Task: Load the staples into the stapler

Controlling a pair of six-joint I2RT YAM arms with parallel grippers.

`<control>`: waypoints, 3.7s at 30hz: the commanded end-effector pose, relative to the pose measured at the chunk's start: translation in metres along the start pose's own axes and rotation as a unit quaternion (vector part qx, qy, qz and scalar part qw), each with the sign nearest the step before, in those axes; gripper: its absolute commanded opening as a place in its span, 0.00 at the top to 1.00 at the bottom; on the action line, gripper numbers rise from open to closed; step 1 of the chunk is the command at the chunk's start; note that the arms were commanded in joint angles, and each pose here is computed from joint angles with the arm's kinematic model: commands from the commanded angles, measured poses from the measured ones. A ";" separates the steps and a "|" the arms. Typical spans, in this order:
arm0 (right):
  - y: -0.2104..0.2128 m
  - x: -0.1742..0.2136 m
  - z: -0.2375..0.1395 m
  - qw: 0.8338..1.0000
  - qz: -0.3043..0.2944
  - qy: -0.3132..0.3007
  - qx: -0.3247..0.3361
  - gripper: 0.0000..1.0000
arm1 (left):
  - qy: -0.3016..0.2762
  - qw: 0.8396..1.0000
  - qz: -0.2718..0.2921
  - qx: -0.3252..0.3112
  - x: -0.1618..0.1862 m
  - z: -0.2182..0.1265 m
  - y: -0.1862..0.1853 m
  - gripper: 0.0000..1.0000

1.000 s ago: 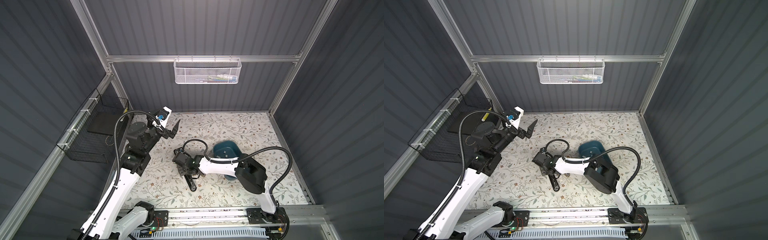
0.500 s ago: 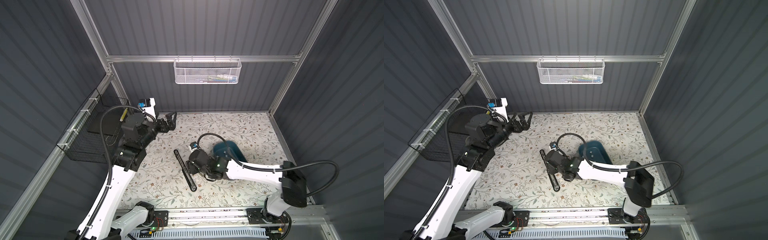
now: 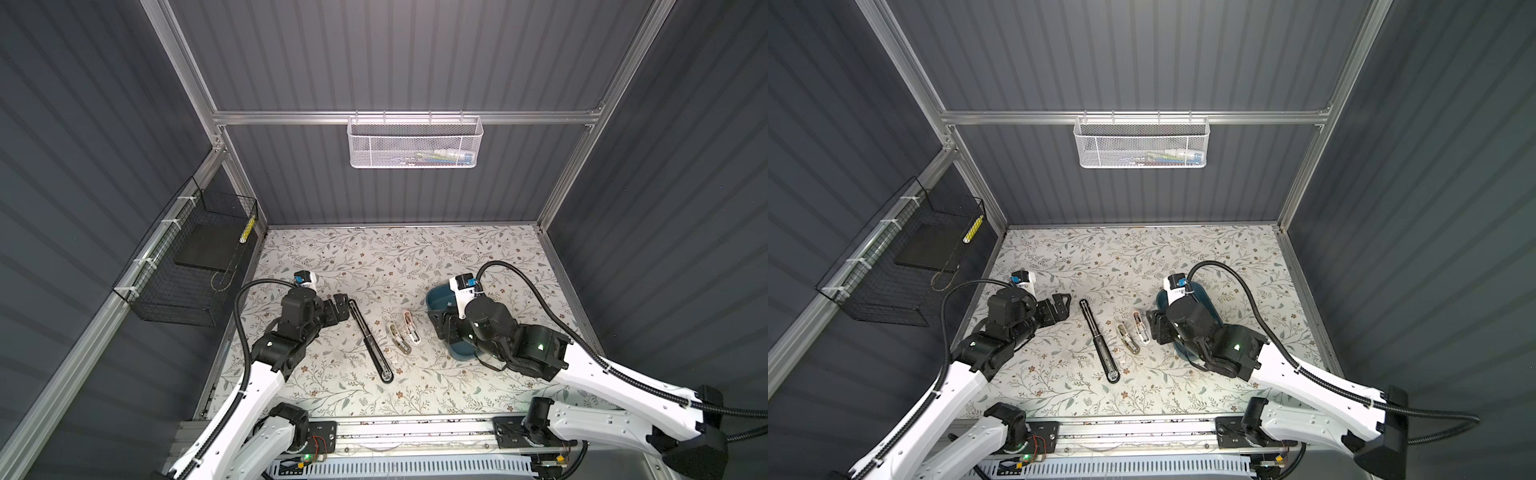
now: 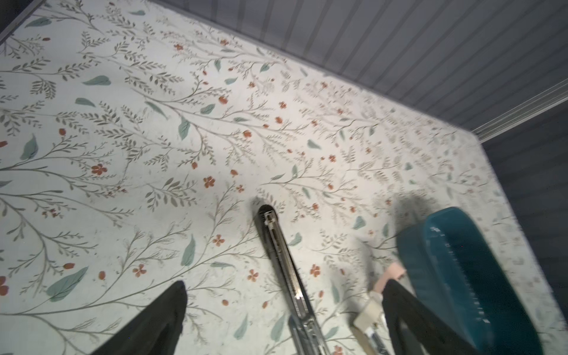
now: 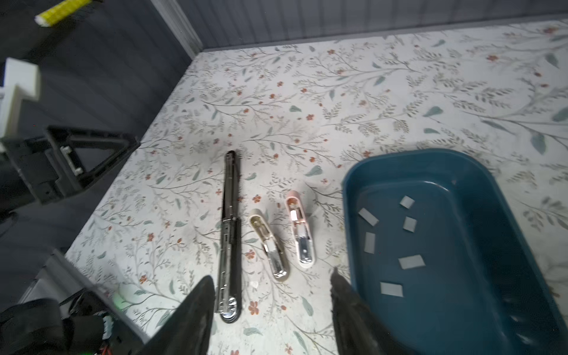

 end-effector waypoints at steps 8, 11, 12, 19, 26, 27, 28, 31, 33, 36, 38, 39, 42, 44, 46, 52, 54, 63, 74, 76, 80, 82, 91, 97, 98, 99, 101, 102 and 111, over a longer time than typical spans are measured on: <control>-0.074 0.002 0.061 0.986 0.032 0.125 0.110 0.48 | -0.093 0.993 -0.008 -0.065 0.038 0.006 0.029 0.01; -0.084 0.002 0.092 0.981 0.036 0.148 0.119 0.51 | -0.106 0.992 -0.008 -0.068 0.040 0.010 0.031 0.00; -0.088 0.002 0.102 0.979 0.039 0.155 0.124 0.52 | -0.100 0.992 -0.008 -0.082 0.038 0.010 0.032 0.00; -0.116 -0.022 0.140 0.970 0.075 0.166 0.163 0.58 | -0.037 0.984 -0.020 -0.175 0.033 -0.003 0.042 0.01; -0.128 -0.018 0.164 0.960 0.056 0.189 0.198 0.61 | -0.018 0.974 -0.017 -0.224 0.035 -0.005 0.049 0.01; -0.129 -0.016 0.166 0.959 0.055 0.192 0.201 0.61 | -0.020 0.975 -0.017 -0.219 0.035 -0.001 0.049 0.01; -0.131 -0.014 0.166 0.957 0.054 0.194 0.207 0.61 | -0.025 0.976 -0.018 -0.215 0.036 0.002 0.048 0.01; -0.135 -0.010 0.166 0.955 0.054 0.195 0.217 0.61 | -0.022 0.977 -0.011 -0.211 0.035 0.004 0.047 0.01; -0.137 -0.007 0.166 0.952 0.051 0.200 0.226 0.61 | -0.028 0.976 -0.014 -0.216 0.035 0.001 0.048 0.01; -0.137 -0.002 0.169 0.951 0.052 0.213 0.220 0.61 | -0.043 0.977 -0.018 -0.206 0.037 -0.005 0.049 0.00; -0.137 0.000 0.171 0.950 0.053 0.222 0.213 0.61 | -0.053 0.978 -0.020 -0.202 0.038 -0.008 0.049 0.00; -0.137 0.001 0.172 0.950 0.053 0.223 0.213 0.61 | -0.055 0.978 -0.021 -0.199 0.038 -0.008 0.049 0.01; -0.139 0.004 0.175 0.948 0.054 0.230 0.215 0.61 | -0.053 0.979 -0.020 -0.197 0.037 -0.007 0.049 0.00; -0.139 0.007 0.178 0.947 0.058 0.236 0.212 0.61 | -0.047 0.979 -0.017 -0.199 0.037 -0.005 0.048 0.01; -0.140 0.010 0.183 0.945 0.061 0.245 0.207 0.62 | -0.039 0.979 -0.014 -0.200 0.036 0.000 0.047 0.01; -0.144 0.019 0.194 0.939 0.065 0.264 0.213 0.64 | -0.011 0.981 0.003 -0.191 0.033 0.015 0.042 0.01; -0.145 0.020 0.196 0.937 0.065 0.267 0.215 0.65 | -0.004 0.982 0.008 -0.187 0.032 0.019 0.040 0.01; -0.150 0.019 0.195 0.935 0.053 0.259 0.238 0.68 | 0.022 0.981 0.019 -0.191 0.031 0.033 0.038 0.01; -0.151 0.024 0.203 0.931 0.057 0.275 0.235 0.75 | 0.035 0.980 0.027 -0.192 0.030 0.042 0.037 0.01; -0.151 0.024 0.202 0.931 0.058 0.276 0.234 0.75 | 0.036 0.980 0.026 -0.193 0.030 0.043 0.036 0.01; -0.151 0.025 0.202 0.930 0.058 0.278 0.234 0.68 | 0.041 0.980 0.028 -0.195 0.029 0.046 0.036 0.01; -0.151 0.026 0.203 0.929 0.059 0.279 0.234 0.68 | 0.046 0.979 0.030 -0.194 0.029 0.048 0.035 0.01; -0.152 0.030 0.207 0.926 0.060 0.291 0.234 0.76 | 0.048 0.980 0.031 -0.191 0.029 0.050 0.035 0.01; -0.152 0.031 0.208 0.926 0.062 0.291 0.231 0.80 | 0.046 0.980 0.031 -0.190 0.029 0.049 0.035 0.01; -0.152 0.031 0.209 0.926 0.062 0.291 0.230 0.80 | 0.046 0.980 0.030 -0.191 0.029 0.049 0.035 0.01; -0.152 0.031 0.209 0.927 0.063 0.290 0.230 0.80 | 0.045 0.980 0.029 -0.190 0.029 0.049 0.035 0.01; -0.152 0.030 0.210 0.927 0.063 0.289 0.230 0.81 | 0.046 0.980 0.030 -0.192 0.029 0.049 0.035 0.01; -0.151 0.030 0.210 0.927 0.062 0.290 0.229 0.82 | 0.045 0.980 0.030 -0.192 0.029 0.049 0.035 0.01; -0.146 0.018 0.205 0.937 0.058 0.266 0.219 0.85 | 0.034 0.982 0.027 -0.181 0.029 0.044 0.034 0.01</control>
Point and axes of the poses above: each gripper's point midway between its finger pads, its own z axis out along the fingers, its own y axis along the line the jaws close on, x = y × z, the point moved 9 cm from there along -z, back along the fingers, and after that the axes turned 7 degrees about z, right-handed, at the moved point
